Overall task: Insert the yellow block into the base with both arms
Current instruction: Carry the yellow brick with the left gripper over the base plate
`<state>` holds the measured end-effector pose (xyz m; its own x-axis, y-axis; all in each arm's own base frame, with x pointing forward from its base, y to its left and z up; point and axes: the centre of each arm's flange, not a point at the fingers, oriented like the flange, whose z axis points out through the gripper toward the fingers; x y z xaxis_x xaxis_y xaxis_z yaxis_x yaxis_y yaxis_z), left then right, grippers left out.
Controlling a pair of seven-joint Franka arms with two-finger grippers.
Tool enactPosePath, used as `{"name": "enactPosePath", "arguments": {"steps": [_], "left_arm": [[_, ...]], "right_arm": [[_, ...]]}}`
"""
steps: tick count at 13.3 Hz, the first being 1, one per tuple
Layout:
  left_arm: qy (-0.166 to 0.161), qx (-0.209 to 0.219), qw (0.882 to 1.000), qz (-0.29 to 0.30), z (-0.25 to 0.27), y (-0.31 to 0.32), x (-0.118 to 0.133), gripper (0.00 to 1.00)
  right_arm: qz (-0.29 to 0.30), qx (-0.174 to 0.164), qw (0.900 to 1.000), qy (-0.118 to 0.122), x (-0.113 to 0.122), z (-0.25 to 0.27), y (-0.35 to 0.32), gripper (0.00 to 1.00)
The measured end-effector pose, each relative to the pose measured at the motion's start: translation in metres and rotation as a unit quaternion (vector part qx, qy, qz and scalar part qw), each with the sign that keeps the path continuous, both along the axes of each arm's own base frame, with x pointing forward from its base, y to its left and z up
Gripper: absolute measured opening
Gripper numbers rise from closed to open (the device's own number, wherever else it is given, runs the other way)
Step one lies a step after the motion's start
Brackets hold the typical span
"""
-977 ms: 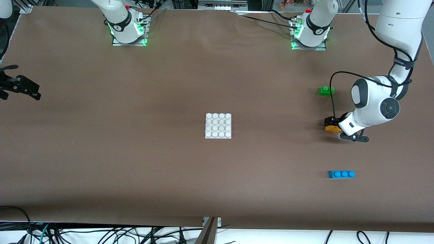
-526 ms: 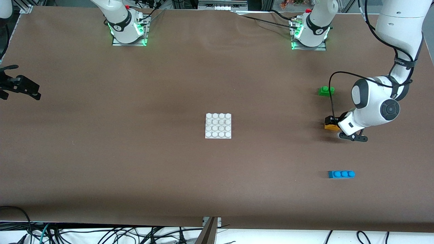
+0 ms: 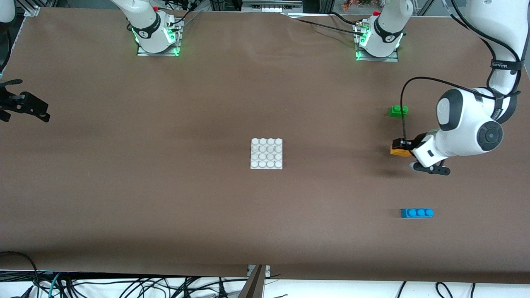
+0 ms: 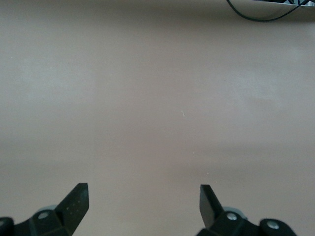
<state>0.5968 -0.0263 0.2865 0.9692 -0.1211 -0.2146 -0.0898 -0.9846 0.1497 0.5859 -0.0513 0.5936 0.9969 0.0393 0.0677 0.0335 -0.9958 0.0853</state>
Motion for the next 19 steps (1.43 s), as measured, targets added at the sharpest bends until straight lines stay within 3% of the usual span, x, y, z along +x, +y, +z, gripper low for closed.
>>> {"name": "enactPosePath", "arguments": {"steps": [5, 10, 13, 15, 19], "left_arm": [[0.008, -0.026, 0.999, 0.046, 0.028, -0.148, -0.012, 0.68], [0.009, -0.024, 0.994, 0.105, 0.054, -0.295, -0.029, 0.68], [0.029, -0.020, 0.992, 0.119, 0.029, -0.368, -0.045, 0.68], [0.032, -0.015, 0.992, 0.122, 0.007, -0.394, -0.042, 0.68], [0.016, -0.004, 0.992, 0.126, -0.027, -0.427, -0.039, 0.68]], "right_arm": [[0.000, 0.000, 1.000, 0.000, 0.000, 0.000, 0.000, 1.00], [0.000, 0.000, 1.000, 0.002, 0.001, -0.002, 0.000, 1.00], [0.000, 0.000, 1.000, 0.002, 0.001, -0.003, 0.000, 1.00], [0.000, 0.000, 1.000, 0.003, 0.001, -0.003, 0.000, 1.00], [0.000, 0.000, 1.000, 0.003, 0.001, -0.003, 0.000, 1.00]]}}
